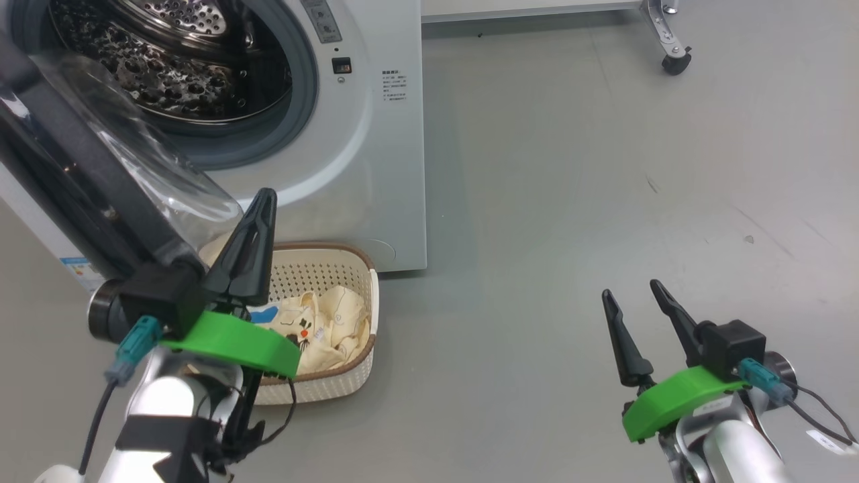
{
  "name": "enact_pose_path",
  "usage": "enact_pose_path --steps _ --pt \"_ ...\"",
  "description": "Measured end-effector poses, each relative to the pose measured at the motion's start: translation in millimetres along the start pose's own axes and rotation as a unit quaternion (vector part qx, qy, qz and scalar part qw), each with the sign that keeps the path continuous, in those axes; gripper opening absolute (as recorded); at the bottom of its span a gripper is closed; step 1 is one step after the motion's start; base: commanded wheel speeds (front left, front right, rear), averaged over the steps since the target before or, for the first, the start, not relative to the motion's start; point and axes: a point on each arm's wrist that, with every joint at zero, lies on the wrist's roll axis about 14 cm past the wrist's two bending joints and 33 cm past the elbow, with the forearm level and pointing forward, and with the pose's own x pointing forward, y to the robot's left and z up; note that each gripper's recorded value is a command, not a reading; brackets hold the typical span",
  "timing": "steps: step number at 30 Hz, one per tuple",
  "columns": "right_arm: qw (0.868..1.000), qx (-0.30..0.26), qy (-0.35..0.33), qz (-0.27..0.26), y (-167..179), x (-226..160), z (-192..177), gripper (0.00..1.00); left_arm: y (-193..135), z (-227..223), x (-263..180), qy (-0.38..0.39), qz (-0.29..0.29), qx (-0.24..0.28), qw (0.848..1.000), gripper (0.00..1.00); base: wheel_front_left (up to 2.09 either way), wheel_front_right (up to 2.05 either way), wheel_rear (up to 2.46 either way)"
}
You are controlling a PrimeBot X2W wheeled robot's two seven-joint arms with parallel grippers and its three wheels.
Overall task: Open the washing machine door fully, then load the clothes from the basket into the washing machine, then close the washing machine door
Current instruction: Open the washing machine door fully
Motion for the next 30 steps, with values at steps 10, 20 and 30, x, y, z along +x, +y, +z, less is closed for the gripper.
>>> enact_pose_path --steps 10,20,30 --pt "1.0 0.001 -0.001 -0.003 -1 -1 0 1.0 -6 -46 -6 0.077 -0.007 -0.023 0.997 0.0 0.0 0.0 0.0" --pt "1.0 0.004 0.006 -0.005 -3 -3 -4 1.0 5 -90 -20 0.141 0.017 -0.047 0.989 0.0 0.0 0.0 0.0" --pt "1.0 0.005 0.011 -0.004 -2 -3 -7 1.0 18 -113 -27 0.165 0.041 -0.058 0.984 0.0 0.0 0.0 0.0"
